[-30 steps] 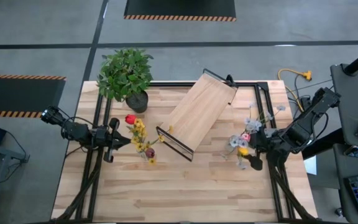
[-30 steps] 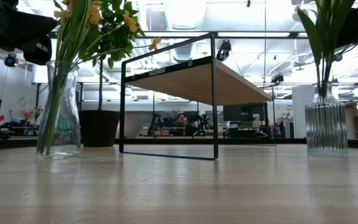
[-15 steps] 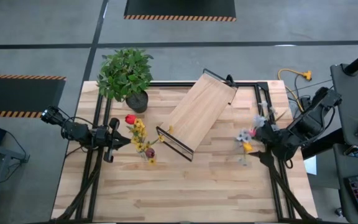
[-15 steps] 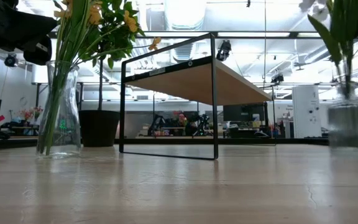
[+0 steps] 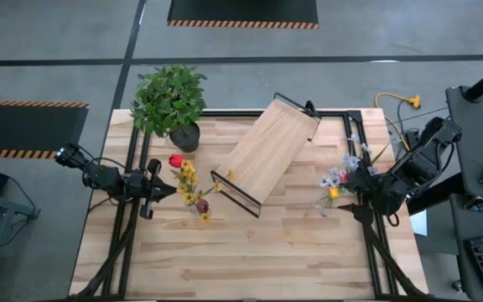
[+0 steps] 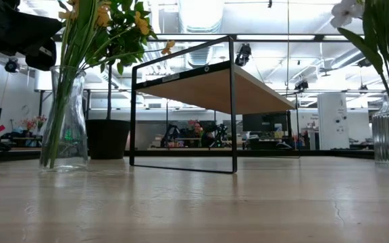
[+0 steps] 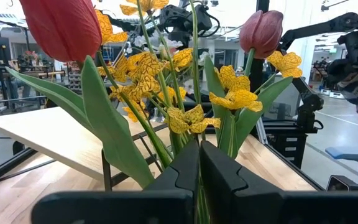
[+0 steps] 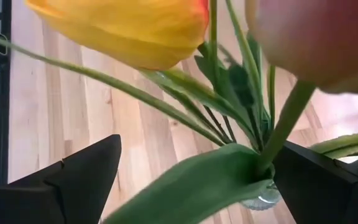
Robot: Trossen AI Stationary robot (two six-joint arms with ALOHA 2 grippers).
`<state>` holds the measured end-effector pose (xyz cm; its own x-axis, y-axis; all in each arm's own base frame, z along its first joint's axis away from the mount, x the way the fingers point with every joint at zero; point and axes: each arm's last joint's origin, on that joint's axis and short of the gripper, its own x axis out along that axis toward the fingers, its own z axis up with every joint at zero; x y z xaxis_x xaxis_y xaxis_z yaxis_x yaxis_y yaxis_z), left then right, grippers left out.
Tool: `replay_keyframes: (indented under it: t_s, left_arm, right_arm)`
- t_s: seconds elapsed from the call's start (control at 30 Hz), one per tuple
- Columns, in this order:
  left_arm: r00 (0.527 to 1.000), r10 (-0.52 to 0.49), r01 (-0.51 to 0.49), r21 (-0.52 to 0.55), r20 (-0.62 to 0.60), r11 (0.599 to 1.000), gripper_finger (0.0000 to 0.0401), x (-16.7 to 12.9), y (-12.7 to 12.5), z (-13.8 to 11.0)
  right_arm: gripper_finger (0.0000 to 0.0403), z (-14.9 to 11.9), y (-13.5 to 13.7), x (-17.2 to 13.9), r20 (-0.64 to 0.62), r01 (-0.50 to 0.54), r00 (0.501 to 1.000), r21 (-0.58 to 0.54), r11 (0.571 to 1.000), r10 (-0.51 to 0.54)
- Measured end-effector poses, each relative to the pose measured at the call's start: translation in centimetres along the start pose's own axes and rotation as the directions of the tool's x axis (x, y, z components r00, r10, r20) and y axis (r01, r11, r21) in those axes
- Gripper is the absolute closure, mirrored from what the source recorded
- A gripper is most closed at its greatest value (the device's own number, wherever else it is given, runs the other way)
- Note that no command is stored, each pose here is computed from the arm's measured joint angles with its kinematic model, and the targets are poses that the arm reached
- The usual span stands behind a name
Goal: Pick and place flowers into a vace then onto a shelf
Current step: Put the right flower vase on the shelf
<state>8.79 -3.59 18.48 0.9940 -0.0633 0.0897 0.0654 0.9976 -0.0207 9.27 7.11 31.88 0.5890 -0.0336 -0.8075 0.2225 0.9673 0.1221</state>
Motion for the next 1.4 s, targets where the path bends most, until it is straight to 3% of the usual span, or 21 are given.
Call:
replay_keyframes:
  t_s: [0.2,0.47,0.63,0.9,1.23,1.4]
  left_arm:
    - [1.000,0.000,0.000,0.000,0.000,1.000,0.0401,0.0,0.0,0.0]
    - [1.000,0.000,0.000,0.000,0.000,1.000,0.0401,0.0,0.0,0.0]
    - [1.000,0.000,0.000,0.000,0.000,1.000,0.0401,0.0,0.0,0.0]
    - [1.000,0.024,-0.024,0.000,-0.001,1.000,0.0401,0.0,0.1,0.0]
    - [1.000,0.023,-0.023,0.000,-0.001,1.000,0.0401,0.0,0.1,0.0]
    - [1.000,0.023,-0.023,0.000,-0.001,1.000,0.0401,0.0,0.1,0.0]
  right_arm:
    - [0.0023,-0.8,-0.1,1.3,-0.011,0.055,0.998,0.021,0.998,-0.055]
    - [0.0023,-1.9,0.2,2.2,-0.213,-0.019,0.977,0.039,0.999,0.027]
    - [0.0023,-2.4,0.0,2.6,-0.303,0.047,0.952,-0.010,0.999,-0.048]
    - [0.0023,-2.4,-0.3,2.4,-0.287,0.075,0.955,-0.020,0.997,-0.078]
    - [0.0023,-1.4,-1.0,-0.3,-0.337,0.127,0.934,0.013,0.992,-0.115]
    - [0.0023,-0.7,-0.9,-1.0,-0.287,0.118,0.952,0.017,0.993,-0.108]
